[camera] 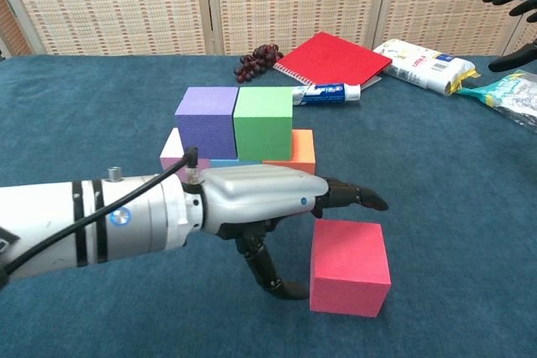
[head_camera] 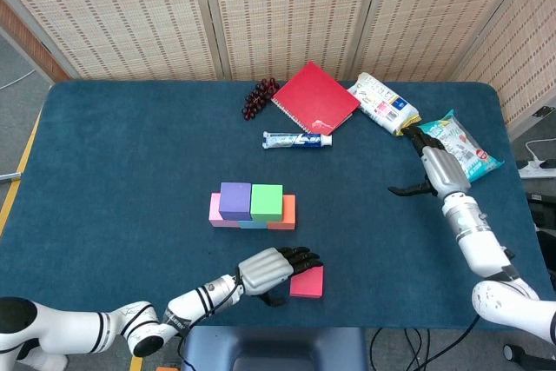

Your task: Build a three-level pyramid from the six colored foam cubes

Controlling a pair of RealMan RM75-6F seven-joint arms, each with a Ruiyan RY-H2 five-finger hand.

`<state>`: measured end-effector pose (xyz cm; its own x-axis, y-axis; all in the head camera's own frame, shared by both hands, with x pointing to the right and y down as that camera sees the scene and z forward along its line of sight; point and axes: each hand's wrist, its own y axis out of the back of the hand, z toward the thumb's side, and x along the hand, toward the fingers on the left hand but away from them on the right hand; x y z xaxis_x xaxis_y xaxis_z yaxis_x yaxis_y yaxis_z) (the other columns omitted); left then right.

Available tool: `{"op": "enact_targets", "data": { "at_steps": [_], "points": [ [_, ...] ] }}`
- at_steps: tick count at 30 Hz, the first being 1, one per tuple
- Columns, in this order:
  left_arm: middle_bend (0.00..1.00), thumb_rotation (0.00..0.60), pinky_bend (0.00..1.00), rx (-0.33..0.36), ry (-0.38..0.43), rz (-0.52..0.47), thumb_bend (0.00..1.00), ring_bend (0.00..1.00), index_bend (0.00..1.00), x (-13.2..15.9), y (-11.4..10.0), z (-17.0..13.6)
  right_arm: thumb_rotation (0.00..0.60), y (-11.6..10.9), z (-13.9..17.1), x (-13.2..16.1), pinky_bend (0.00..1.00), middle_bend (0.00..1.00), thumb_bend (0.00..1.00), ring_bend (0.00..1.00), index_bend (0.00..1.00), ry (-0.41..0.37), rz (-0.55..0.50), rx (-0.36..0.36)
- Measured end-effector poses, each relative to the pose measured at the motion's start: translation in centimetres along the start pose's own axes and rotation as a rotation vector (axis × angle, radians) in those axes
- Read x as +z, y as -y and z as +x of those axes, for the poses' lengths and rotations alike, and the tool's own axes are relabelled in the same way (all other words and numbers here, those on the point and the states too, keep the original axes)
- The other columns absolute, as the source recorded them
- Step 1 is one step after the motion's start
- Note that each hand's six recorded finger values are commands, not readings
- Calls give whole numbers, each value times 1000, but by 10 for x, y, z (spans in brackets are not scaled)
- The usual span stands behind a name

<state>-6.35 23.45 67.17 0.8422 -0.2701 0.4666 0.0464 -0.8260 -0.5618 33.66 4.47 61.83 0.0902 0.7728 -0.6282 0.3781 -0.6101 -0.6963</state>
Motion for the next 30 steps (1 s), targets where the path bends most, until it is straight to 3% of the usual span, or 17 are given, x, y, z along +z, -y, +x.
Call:
{"op": "enact_targets", "data": {
  "at_steps": [7, 11, 14, 18, 25, 30],
  "points": [
    [126, 600, 247, 10, -22, -11, 285, 107, 113, 1, 5, 20, 600, 1, -2, -5, 0, 83, 194, 0, 0, 8, -7, 3],
    [342, 600, 391, 19, -28, -8, 282, 318, 312, -1, 5, 23, 600, 2, -2, -6, 0, 83, 194, 0, 0, 9, -7, 1],
    [426, 600, 486, 60, -37, -31, 283, 401, 386, -2, 3, 24, 600, 1, -2, -9, 0, 83, 194, 0, 0, 14, -5, 0],
    [464, 600, 526, 137, -35, -69, 285, 438, 414, -3, -6, 17, 600, -1, 0, -11, 2, 83, 193, 0, 0, 15, -6, -2],
    [463, 600, 549, 235, -19, -91, 284, 438, 410, -4, -42, -22, 600, -11, 15, -17, 10, 83, 194, 0, 0, 16, -15, -29],
    [453, 600, 549, 312, -29, -49, 284, 438, 409, -10, -88, -64, 600, -18, 26, -20, 12, 83, 194, 0, 0, 16, -30, -50]
  ]
}}
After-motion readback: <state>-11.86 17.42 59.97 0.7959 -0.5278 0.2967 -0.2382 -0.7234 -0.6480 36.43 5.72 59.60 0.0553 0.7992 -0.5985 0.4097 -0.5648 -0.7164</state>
